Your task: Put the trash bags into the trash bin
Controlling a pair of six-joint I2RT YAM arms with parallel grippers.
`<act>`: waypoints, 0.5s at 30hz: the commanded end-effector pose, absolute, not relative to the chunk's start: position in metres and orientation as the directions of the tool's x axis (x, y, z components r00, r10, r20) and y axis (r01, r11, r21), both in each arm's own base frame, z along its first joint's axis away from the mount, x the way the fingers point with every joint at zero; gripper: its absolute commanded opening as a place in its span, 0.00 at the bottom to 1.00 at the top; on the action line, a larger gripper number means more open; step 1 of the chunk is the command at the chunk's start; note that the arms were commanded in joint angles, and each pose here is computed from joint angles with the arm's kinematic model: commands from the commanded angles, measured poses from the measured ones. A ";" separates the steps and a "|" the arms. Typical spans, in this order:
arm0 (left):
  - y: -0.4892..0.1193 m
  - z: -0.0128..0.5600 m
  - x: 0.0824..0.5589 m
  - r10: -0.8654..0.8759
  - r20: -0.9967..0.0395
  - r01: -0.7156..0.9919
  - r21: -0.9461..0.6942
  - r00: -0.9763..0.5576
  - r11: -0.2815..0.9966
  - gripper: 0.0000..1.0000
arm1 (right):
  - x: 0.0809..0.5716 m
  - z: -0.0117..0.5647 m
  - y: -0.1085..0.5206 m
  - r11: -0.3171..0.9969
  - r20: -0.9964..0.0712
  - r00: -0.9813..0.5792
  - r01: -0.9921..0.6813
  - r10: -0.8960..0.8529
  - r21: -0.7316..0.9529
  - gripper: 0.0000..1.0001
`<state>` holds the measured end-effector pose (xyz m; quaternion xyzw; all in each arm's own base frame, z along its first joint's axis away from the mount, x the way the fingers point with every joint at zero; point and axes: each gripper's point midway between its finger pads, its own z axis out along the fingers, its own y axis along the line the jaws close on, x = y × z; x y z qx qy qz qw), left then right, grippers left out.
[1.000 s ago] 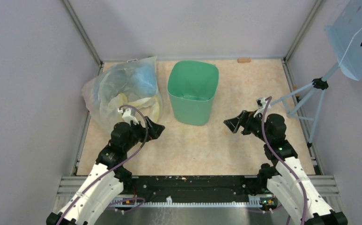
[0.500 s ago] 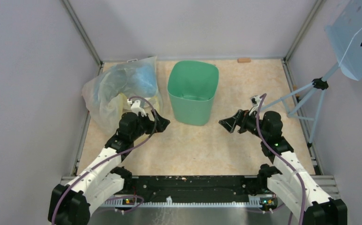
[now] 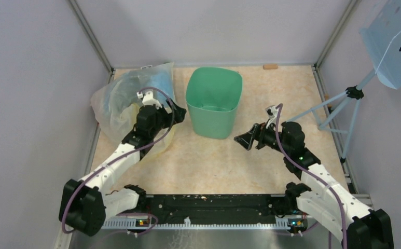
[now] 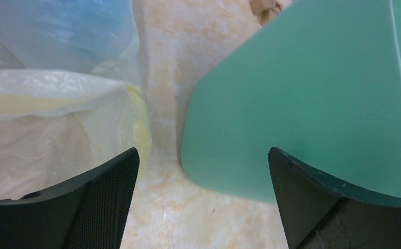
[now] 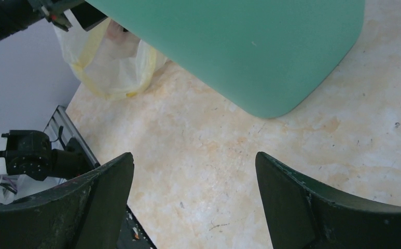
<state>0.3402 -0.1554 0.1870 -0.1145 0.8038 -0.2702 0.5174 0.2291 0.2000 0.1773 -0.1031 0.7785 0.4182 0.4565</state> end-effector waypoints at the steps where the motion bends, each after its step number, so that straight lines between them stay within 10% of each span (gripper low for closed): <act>1: -0.148 0.212 0.381 -0.551 -0.741 -0.063 -0.574 -0.384 0.816 0.99 | 0.238 0.212 0.198 0.643 -0.850 -0.463 -0.576 0.252 0.505 0.85; 15: -0.284 0.185 0.413 -0.483 -0.622 0.199 -0.717 -0.617 0.668 0.96 | 0.231 0.211 0.190 0.665 -0.864 -0.441 -0.573 0.242 0.479 0.84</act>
